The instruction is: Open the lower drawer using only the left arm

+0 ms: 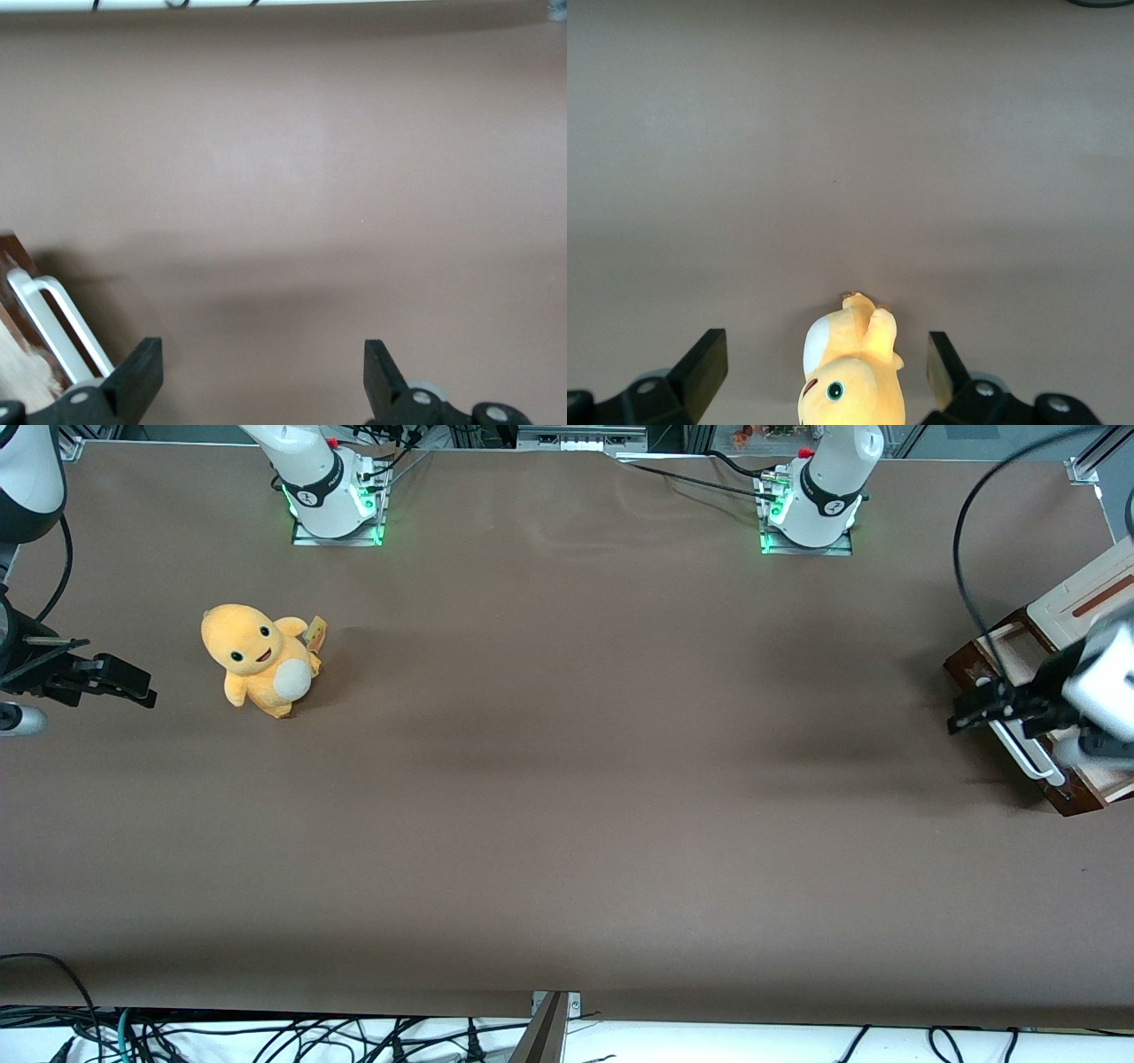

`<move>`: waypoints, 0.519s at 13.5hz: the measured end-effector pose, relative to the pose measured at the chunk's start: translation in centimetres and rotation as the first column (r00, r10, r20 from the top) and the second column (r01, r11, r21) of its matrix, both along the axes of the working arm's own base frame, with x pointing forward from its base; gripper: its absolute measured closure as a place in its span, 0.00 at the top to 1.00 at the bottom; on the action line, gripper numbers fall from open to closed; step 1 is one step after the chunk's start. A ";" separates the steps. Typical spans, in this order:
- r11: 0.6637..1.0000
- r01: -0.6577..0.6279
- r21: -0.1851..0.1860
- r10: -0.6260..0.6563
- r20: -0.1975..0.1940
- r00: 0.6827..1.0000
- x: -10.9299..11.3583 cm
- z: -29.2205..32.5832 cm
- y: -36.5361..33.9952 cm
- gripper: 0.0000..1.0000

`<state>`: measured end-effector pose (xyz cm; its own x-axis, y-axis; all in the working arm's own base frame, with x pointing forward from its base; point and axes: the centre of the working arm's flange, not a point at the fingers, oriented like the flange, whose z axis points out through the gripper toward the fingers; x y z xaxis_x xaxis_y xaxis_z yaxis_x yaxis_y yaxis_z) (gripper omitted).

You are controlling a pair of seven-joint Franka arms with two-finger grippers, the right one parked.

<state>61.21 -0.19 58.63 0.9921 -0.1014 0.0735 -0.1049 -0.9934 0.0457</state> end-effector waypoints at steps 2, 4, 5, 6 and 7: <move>0.999 0.054 0.008 -0.054 0.019 0.998 -2.0 1.4 -0.1 1.00; 0.997 0.078 0.031 -0.078 0.013 0.997 -2.8 1.4 0.1 1.00; 0.995 0.085 0.054 -0.086 0.006 0.996 -2.8 1.1 0.2 1.00; 0.994 0.092 0.064 -0.092 0.001 0.996 -2.9 1.0 0.2 1.00; 0.993 0.095 0.066 -0.095 -0.003 0.995 -3.0 0.9 0.3 1.00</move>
<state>58.26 0.11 59.53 0.9778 -0.1996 0.0636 -0.1988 -0.9799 -0.0195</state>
